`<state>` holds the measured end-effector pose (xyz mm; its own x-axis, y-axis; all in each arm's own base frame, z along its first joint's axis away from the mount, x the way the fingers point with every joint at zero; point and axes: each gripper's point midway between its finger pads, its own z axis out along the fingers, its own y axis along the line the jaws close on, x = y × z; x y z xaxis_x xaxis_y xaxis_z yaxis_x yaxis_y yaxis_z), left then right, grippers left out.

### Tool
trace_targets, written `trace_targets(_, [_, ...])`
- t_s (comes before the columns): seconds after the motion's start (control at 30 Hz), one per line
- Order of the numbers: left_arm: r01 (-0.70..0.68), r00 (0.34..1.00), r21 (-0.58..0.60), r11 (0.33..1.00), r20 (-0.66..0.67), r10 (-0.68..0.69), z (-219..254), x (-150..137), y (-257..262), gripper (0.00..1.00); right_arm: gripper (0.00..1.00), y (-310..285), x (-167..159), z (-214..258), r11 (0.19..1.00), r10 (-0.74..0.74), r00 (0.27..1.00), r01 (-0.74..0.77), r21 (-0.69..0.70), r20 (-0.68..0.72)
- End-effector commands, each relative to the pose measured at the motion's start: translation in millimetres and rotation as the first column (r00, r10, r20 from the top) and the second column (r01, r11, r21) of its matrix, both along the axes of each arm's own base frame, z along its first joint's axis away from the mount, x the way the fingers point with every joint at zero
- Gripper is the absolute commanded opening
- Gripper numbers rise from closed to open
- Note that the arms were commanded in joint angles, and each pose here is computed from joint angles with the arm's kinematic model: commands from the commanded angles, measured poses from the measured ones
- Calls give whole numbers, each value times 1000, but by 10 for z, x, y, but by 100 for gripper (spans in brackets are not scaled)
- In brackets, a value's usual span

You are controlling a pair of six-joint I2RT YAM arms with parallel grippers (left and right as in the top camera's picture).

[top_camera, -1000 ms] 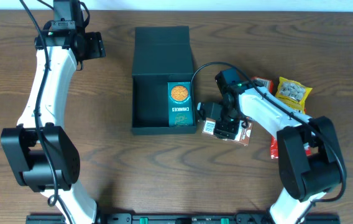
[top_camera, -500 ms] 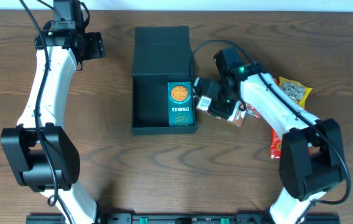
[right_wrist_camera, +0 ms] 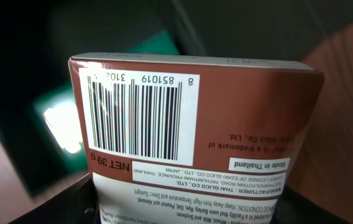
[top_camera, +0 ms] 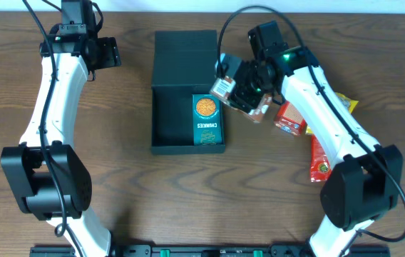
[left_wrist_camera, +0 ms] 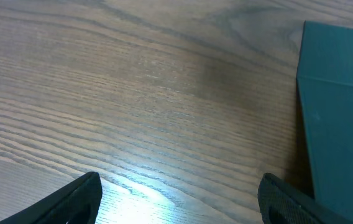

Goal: Pack container
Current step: 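Carry the brown-and-white box into the black box beside CHUNKIES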

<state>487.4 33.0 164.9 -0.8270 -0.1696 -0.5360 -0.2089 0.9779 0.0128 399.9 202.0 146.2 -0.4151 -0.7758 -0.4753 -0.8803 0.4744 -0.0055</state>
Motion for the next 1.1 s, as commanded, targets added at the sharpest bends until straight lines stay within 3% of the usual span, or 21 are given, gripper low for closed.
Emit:
trace_targets(0.0, [-20, 1000, -1, 1000, 19, 20, 75, 17, 33, 82, 72, 358, -77, 200, 976, -16, 995, 36, 216, -96])
trace_targets(0.23, [-20, 1000, 0, 1000, 17, 20, 72, 12, 35, 82, 71, 918, -78, 428, 936, 2, 998, 18, 352, -59])
trace_targets(0.4, [-20, 1000, 0, 1000, 8, 20, 60, -7, 35, 82, 71, 1301, -236, 501, 926, 74, 997, -68, 370, -2])
trace_targets(0.67, [-20, 1000, 0, 1000, 0, 20, 51, -22, 33, 82, 69, 1510, -327, 487, 920, 89, 996, -80, 383, -6])
trace_targets(0.7, [-20, 1000, 0, 1000, 0, 20, 51, -22, 33, 82, 70, 1512, -321, 462, 921, 76, 997, -61, 385, -24])
trace_targets(0.73, [-20, 1000, 0, 1000, 0, 20, 51, -22, 33, 82, 79, 1516, -317, 428, 922, 70, 997, -50, 384, -37])
trace_targets(0.77, [-20, 1000, 0, 1000, 1, 20, 52, -21, 33, 82, 99, 1520, -311, 395, 923, 69, 997, -47, 381, -44])
trace_targets(1.07, [-19, 1000, -2, 1000, -12, 19, 35, -47, 30, 82, 99, 1521, -307, 289, 928, 46, 995, -9, 373, -89])
